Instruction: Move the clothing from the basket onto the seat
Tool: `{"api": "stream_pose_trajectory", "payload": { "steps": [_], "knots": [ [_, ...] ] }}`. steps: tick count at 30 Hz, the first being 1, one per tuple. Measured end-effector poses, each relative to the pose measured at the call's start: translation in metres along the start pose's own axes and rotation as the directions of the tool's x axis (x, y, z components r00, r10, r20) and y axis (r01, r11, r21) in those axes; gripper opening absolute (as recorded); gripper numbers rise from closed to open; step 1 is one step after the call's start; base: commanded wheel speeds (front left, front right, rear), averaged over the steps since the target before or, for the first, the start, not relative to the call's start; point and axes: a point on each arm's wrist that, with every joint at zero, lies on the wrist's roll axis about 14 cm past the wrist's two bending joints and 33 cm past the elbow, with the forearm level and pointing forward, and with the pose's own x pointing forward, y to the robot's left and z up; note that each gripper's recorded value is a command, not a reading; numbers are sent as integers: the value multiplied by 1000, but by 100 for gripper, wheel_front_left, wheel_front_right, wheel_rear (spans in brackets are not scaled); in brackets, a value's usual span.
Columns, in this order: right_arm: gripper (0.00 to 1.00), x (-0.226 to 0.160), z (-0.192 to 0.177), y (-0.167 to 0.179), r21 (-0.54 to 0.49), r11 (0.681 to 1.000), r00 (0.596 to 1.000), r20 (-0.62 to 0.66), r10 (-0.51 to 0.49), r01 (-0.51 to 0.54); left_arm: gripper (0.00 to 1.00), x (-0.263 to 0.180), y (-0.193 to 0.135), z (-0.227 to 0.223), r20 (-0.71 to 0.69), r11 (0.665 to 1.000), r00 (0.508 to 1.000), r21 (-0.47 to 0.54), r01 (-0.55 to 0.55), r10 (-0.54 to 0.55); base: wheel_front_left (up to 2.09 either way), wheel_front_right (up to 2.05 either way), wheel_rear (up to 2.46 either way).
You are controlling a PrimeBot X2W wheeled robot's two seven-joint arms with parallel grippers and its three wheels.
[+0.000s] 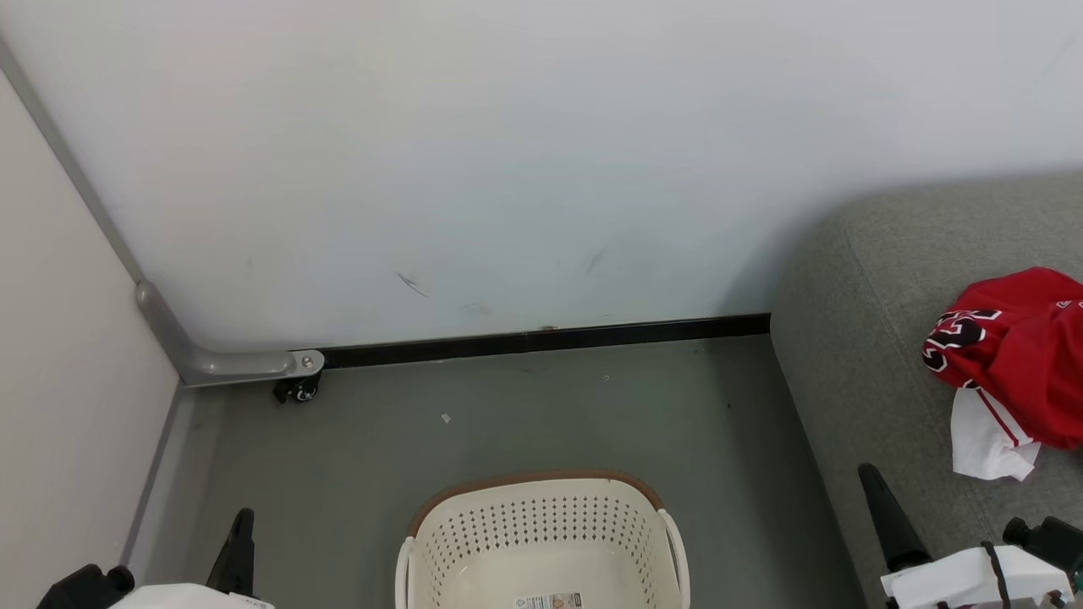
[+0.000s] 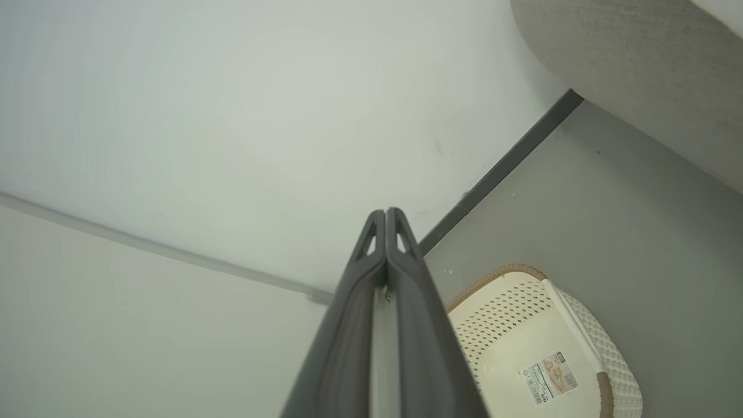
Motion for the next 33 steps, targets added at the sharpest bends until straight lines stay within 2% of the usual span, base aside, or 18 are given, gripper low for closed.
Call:
{"api": "stream_pose_trajectory", "payload": {
  "steps": [8,16,25,33],
  "knots": [
    [0,3,3,-3,118,993,1000,-1,-15,15,0,2,-1,1,-7,995,1000,-103,13,-14,0,0,0],
    [0,8,6,-5,233,972,1000,-4,-21,22,0,6,-7,3,-4,976,999,-214,47,-49,0,0,0],
    [0,11,9,-7,363,932,1000,-5,-29,29,0,8,-7,4,-2,945,998,-322,62,-66,0,0,0],
    [0,16,13,-7,479,877,1000,-1,-26,23,0,11,-13,9,22,895,994,-434,104,-104,0,0,0]
  ]
}}
